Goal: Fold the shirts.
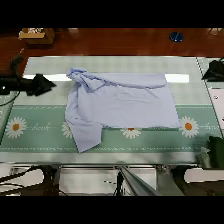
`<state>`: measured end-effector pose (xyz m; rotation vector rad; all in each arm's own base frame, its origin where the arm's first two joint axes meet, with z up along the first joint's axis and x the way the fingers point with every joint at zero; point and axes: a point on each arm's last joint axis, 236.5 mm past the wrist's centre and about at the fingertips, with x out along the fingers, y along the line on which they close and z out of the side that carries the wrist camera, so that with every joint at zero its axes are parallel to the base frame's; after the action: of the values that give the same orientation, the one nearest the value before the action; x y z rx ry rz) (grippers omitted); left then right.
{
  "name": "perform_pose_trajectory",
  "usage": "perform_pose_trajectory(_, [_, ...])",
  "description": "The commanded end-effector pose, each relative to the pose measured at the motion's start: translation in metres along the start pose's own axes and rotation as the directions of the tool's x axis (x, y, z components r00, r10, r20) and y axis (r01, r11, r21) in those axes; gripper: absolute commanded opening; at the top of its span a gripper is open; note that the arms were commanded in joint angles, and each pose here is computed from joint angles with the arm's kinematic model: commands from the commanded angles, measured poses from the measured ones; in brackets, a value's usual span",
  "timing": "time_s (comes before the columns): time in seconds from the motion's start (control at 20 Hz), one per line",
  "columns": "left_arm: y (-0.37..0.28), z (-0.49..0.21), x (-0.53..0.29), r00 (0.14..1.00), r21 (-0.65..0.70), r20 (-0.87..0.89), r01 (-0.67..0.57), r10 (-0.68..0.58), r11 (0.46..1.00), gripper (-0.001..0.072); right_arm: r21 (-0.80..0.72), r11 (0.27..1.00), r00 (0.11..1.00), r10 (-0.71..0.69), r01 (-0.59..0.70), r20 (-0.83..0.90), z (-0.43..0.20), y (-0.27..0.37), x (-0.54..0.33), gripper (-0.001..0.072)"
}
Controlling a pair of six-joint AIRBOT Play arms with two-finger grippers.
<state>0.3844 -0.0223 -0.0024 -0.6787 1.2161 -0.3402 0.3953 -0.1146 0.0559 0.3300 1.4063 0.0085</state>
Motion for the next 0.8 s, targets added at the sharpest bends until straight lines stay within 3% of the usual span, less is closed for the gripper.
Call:
perform_pose_trajectory(0.0, [0.037, -0.082, 0.011, 0.977, -0.123, -0.214, -0.004, -0.023, 0.992, 0.0471, 0.083, 0.994, 0.987, 0.084, -0.073, -0.137, -0.054, -0.014, 0.027, 0.0373])
perform_pose_trajectory(0.05, [0.043, -0.096, 0.020, 0.972, -0.141, -0.231, -0.007, -0.026, 0.990, 0.0518, 0.099, 0.987, 0.976, 0.140, -0.125, -0.169, -0.066, -0.008, 0.040, 0.0378])
perform_pose_trajectory(0.1, [0.050, -0.105, 0.028, 0.972, -0.162, -0.233, -0.022, -0.016, 0.986, 0.0616, 0.107, 0.981, 0.965, 0.179, -0.160, -0.190, -0.074, -0.003, 0.050, 0.0404])
perform_pose_trajectory(0.5, [0.056, -0.127, 0.079, 0.959, -0.150, -0.283, -0.057, 0.012, 0.987, 0.0624, 0.133, 0.963, 0.949, 0.255, -0.233, -0.184, -0.082, 0.011, 0.076, 0.0417])
perform_pose_trajectory(0.6, [0.050, -0.117, 0.092, 0.968, -0.139, -0.250, -0.055, 0.019, 0.989, 0.0589, 0.131, 0.962, 0.949, 0.261, -0.241, -0.174, -0.081, 0.014, 0.073, 0.0417])
perform_pose_trajectory(0.65, [0.050, -0.112, 0.095, 0.974, -0.143, -0.227, -0.056, 0.023, 0.988, 0.0468, 0.125, 0.963, 0.952, 0.258, -0.240, -0.163, -0.080, 0.015, 0.069, 0.0417])
perform_pose_trajectory(0.7, [0.050, -0.111, 0.095, 0.974, -0.144, -0.224, -0.058, 0.024, 0.988, 0.0166, 0.119, 0.964, 0.956, 0.253, -0.236, -0.151, -0.079, 0.015, 0.066, 0.0417])
perform_pose_trajectory(0.75, [0.051, -0.111, 0.095, 0.974, -0.139, -0.224, -0.059, 0.027, 0.988, 0.0044, 0.110, 0.967, 0.961, 0.242, -0.228, -0.136, -0.077, 0.015, 0.061, 0.0418])
